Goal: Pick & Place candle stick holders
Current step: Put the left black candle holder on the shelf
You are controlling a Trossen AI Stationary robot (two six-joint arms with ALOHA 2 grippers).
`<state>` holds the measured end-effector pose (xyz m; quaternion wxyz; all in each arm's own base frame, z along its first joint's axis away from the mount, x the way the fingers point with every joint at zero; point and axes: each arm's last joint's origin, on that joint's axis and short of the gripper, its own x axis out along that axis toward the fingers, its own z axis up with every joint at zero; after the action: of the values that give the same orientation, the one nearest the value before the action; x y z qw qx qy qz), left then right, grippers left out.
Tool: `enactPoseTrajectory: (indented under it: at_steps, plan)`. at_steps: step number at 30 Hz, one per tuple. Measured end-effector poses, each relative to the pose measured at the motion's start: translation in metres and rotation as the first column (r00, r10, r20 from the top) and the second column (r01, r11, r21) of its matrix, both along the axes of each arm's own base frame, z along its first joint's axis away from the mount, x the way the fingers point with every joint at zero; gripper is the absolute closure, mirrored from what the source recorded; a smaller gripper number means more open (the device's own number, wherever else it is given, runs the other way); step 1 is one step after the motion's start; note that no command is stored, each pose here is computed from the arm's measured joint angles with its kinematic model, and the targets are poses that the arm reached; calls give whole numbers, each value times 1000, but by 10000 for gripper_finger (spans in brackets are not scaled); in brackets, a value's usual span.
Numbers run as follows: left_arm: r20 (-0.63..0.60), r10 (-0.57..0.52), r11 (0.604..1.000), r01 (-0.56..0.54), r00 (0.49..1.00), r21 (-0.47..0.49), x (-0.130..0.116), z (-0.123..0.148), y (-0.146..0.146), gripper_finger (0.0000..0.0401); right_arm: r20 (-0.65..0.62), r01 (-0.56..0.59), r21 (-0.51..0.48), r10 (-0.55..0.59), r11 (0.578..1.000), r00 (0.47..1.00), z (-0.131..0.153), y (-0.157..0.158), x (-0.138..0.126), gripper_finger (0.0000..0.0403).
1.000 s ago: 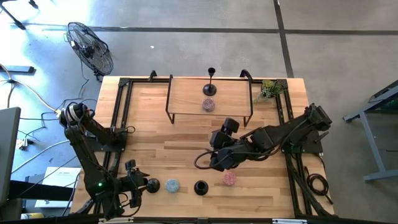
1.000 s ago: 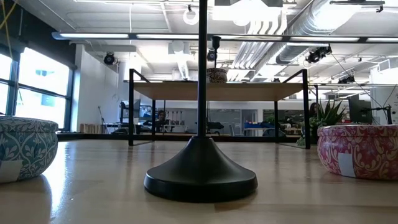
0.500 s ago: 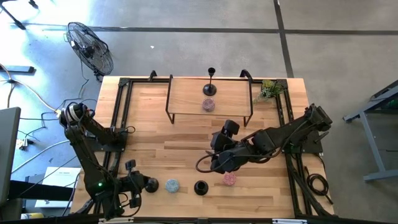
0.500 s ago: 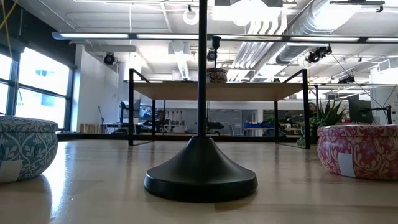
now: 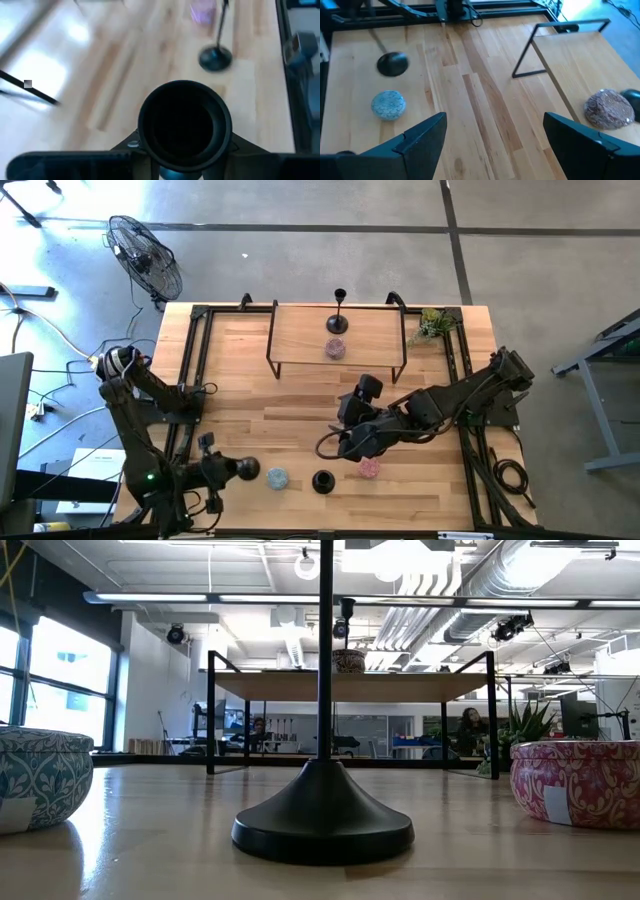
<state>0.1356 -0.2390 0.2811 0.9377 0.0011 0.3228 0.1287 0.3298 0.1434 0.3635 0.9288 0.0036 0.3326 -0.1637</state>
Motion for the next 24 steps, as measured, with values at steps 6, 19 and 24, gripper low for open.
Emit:
enactPoseTrajectory:
  at_steps: [6,19,24]
  plan:
    - [45,8,996,-12,999,92,-2,42,8,316,28,-47,-28,48,999,998,3,9,-1,75]
    - [139,53,975,-81,989,206,16,135,73,316,118,-132,-103,144,986,983,12,33,-5,75]
    - [167,131,967,-163,977,197,16,166,119,316,129,-120,-132,137,984,982,12,39,-9,75]
